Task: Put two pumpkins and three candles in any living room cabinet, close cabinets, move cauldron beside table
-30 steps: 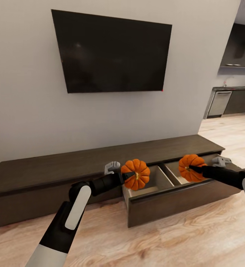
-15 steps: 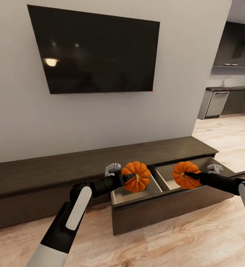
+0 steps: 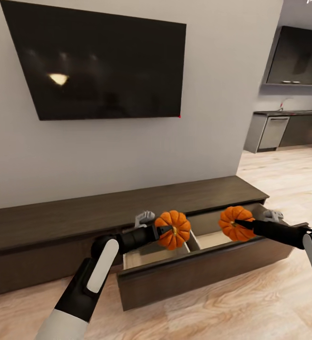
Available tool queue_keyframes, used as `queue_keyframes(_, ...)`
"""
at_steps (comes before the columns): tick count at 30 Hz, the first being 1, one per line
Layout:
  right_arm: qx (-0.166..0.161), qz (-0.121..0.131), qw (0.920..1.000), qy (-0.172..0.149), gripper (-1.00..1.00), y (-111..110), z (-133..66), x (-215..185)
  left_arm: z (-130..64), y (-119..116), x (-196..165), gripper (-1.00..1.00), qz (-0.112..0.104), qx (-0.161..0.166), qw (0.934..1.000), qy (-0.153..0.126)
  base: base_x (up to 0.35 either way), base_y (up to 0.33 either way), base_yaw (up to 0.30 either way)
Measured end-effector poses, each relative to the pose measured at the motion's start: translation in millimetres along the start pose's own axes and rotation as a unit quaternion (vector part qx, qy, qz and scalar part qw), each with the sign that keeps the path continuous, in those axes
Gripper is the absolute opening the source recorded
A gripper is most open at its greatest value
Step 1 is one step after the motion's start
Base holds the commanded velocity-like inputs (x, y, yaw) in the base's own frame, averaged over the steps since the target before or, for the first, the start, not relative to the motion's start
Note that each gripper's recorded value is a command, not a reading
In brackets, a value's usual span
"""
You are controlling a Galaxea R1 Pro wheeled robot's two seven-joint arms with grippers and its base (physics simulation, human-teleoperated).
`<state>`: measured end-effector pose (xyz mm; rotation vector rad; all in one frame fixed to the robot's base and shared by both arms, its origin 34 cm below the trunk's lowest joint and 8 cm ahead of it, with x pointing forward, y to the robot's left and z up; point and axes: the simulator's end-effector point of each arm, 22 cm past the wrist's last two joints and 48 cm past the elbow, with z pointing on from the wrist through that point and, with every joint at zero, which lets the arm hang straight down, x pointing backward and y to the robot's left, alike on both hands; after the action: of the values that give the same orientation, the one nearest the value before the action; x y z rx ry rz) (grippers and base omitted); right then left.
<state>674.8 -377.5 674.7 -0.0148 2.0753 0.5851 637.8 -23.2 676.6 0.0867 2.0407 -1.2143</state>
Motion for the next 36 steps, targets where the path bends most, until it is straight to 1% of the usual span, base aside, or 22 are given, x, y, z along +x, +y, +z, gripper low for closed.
queue_keyframes(1, 0.001, 0.000, 1.0000, 0.001, -1.00, -1, -0.1, 0, 0.6, 3, 1, -1.00, 0.002, -0.004, 1.0000, 0.001, 0.134, -0.324, 0.000)
queue_keyframes(2, 0.002, 0.000, 1.0000, 0.001, -1.00, -1, -0.3, 1, 1.5, 3, 2, -1.00, -0.003, -0.002, 1.0000, 0.003, 0.134, -0.324, 0.000)
queue_keyframes(3, 0.001, 0.001, 1.0000, 0.002, -1.00, -1, 0.2, 1, 4.0, 12, 7, -1.00, -0.012, -0.016, 0.9998, 0.009, 0.134, -0.324, 0.000)
queue_keyframes(4, 0.000, 0.002, 1.0000, 0.002, -1.00, -1, 0.4, 2, 3.9, 18, 7, -1.00, -0.004, -0.027, 0.9996, 0.010, 0.134, -0.324, 0.000)
queue_keyframes(6, 0.000, 0.001, 1.0000, 0.002, -1.00, 1, 0.8, 2, 4.6, 13, 7, -1.00, -0.015, -0.018, 0.9997, 0.010, 0.136, -0.324, 0.000)
queue_keyframes(8, 0.003, -0.001, 1.0000, 0.005, -1.00, 0, 2.2, 4, 5.1, 16, 8, -1.00, -0.012, -0.022, 0.9996, 0.011, 0.138, -0.324, 0.000)
queue_keyframes(12, 0.024, -0.012, 0.9995, 0.018, -1.00, -8, 4.5, 10, 7.6, 18, 11, -1.00, -0.017, -0.024, 0.9994, 0.016, 0.140, -0.324, 0.024)
queue_keyframes(16, 0.033, -0.016, 0.9991, 0.023, -1.00, -12, 5.6, 13, 11.1, 24, 14, -1.00, -0.021, -0.030, 0.9991, 0.022, 0.141, -0.324, 0.157)
queue_keyframes(17, 0.033, -0.015, 0.9990, 0.024, -1.00, -12, 5.9, 13, 12.6, 26, 17, -1.00, -0.025, -0.032, 0.9989, 0.025, 0.141, -0.324, 0.240)
queue_keyframes(18, 0.036, -0.005, 0.9987, 0.036, -1.00, -15, 7.1, 21, 15.1, 32, 22, -1.00, -0.030, -0.038, 0.9984, 0.031, 0.141, -0.324, 0.242)
queue_keyframes(19, 0.042, -0.010, 0.9984, 0.037, -1.00, -18, 6.5, 21, 14.9, 35, 22, -1.00, -0.027, -0.041, 0.9983, 0.032, 0.141, -0.324, 0.251)
queue_keyframes(20, 0.038, -0.003, 0.9985, 0.038, -1.00, -16, 6.6, 22, 15.6, 33, 22, -1.00, -0.032, -0.037, 0.9983, 0.032, 0.141, -0.324, 0.256)
queue_keyframes(22, 0.040, -0.002, 0.9984, 0.041, -1.00, -18, 6.6, 23, 16.6, 35, 24, -1.00, -0.034, -0.039, 0.9981, 0.034, 0.141, -0.324, 0.276)
queue_keyframes(23, 0.040, -0.001, 0.9983, 0.042, -1.00, -18, 7.3, 24, 19.8, 41, 29, -1.00, -0.039, -0.044, 0.9974, 0.041, 0.141, -0.324, 0.284)
queue_keyframes(24, 0.039, 0.001, 0.9984, 0.042, -1.00, -17, 7.5, 24, 20.1, 43, 29, -1.00, -0.037, -0.048, 0.9972, 0.042, 0.141, -0.324, 0.266)
queue_keyframes(25, 0.039, 0.001, 0.9983, 0.043, -1.00, -17, 7.6, 25, 21.2, 42, 29, -1.00, -0.042, -0.045, 0.9972, 0.043, 0.141, -0.324, 0.232)
queue_keyframes(26, 0.039, 0.001, 0.9983, 0.043, -1.00, -17, 7.7, 24, 21.6, 42, 30, -1.00, -0.043, -0.045, 0.9971, 0.043, 0.142, -0.323, 0.186)
queue_keyframes(32, 0.040, 0.007, 0.9979, 0.050, -1.00, -21, 9.4, 31, 23.4, 43, 32, -1.00, -0.043, -0.046, 0.9969, 0.047, 0.142, -0.323, 0.065)
queue_keyframes(36, 0.041, 0.015, 0.9976, 0.055, -1.00, -24, 10.3, 36, 25.7, 47, 38, -1.00, -0.049, -0.050, 0.9961, 0.054, 0.141, -0.323, 0.011)
